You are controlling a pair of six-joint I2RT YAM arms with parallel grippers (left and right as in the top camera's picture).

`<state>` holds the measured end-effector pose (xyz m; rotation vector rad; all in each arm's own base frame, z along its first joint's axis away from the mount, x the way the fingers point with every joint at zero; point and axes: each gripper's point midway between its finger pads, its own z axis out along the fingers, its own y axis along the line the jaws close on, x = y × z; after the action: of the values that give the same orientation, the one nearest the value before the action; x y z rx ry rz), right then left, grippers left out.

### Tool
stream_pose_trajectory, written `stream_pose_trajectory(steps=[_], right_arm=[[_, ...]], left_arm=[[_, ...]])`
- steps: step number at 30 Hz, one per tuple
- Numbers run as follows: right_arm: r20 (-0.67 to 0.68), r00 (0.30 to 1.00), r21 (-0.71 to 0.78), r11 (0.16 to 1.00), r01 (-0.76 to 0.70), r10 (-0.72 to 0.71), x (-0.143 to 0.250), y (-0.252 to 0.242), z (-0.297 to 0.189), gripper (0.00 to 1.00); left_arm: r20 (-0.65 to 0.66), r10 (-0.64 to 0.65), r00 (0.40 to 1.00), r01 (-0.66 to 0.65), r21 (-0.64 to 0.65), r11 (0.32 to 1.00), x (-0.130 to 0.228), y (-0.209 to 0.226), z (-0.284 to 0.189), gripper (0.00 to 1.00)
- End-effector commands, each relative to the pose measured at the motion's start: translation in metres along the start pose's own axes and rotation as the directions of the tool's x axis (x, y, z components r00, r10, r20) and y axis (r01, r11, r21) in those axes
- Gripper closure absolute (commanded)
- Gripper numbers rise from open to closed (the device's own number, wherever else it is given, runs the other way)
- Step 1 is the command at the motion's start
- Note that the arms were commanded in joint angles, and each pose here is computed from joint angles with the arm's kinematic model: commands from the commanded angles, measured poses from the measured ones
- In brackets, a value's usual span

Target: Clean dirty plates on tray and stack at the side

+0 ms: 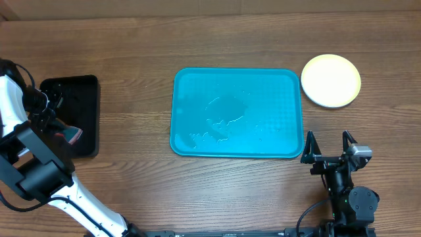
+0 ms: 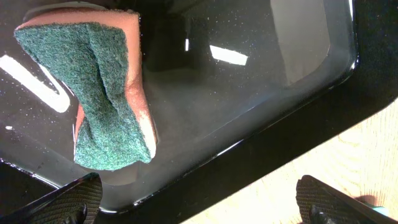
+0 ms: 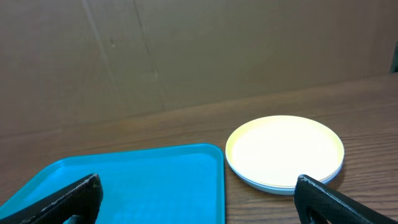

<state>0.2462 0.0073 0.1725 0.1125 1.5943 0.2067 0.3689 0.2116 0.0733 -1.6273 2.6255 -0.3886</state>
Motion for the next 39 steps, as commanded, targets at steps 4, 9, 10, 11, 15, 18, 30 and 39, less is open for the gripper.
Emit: stream_pose_trajectory(steps=[4, 9, 10, 11, 15, 18, 30, 39], right_arm=[[0.009, 1.000, 0.016, 1.000, -0.002, 0.002, 0.0008, -0.0035, -0.0001, 0.00], [0.009, 1.000, 0.016, 1.000, -0.002, 0.002, 0.0008, -0.0035, -0.0001, 0.00], [0.009, 1.000, 0.016, 1.000, -0.002, 0.002, 0.0008, -0.0035, -0.0001, 0.00], [0.009, 1.000, 0.016, 1.000, -0.002, 0.002, 0.0008, -0.0035, -0.0001, 0.00], [0.009, 1.000, 0.016, 1.000, -0.002, 0.002, 0.0008, -0.0035, -0.0001, 0.00], [0.009, 1.000, 0.016, 1.000, -0.002, 0.002, 0.0008, -0.0035, -0.0001, 0.00], [0.009, 1.000, 0.016, 1.000, -0.002, 0.002, 0.0008, -0.0035, -0.0001, 0.00], [0.009, 1.000, 0.016, 1.000, -0.002, 0.002, 0.0008, -0.0035, -0.0001, 0.00]], left_arm=[[0.024, 0.030, 0.999, -0.031, 0.021, 0.999, 0.0032, -0.0072, -0.0126, 0.00], [0.024, 0.030, 0.999, -0.031, 0.021, 0.999, 0.0032, -0.0072, -0.0126, 0.00], [0.024, 0.030, 0.999, -0.030, 0.021, 0.999, 0.0031, -0.0071, -0.0126, 0.00], [0.024, 0.030, 0.999, -0.031, 0.021, 0.999, 0.0032, -0.0072, -0.0126, 0.00], [0.024, 0.030, 0.999, -0.031, 0.021, 0.999, 0.0032, -0.0072, -0.0126, 0.00], [0.024, 0.030, 0.999, -0.031, 0.021, 0.999, 0.0032, -0.0072, -0.0126, 0.00], [0.024, 0.030, 0.999, -0.031, 0.021, 0.999, 0.0032, -0.0072, -0.0126, 0.00], [0.045, 0.034, 0.998, -0.033, -0.020, 0.999, -0.0006, -0.0002, -0.0130, 0.00]])
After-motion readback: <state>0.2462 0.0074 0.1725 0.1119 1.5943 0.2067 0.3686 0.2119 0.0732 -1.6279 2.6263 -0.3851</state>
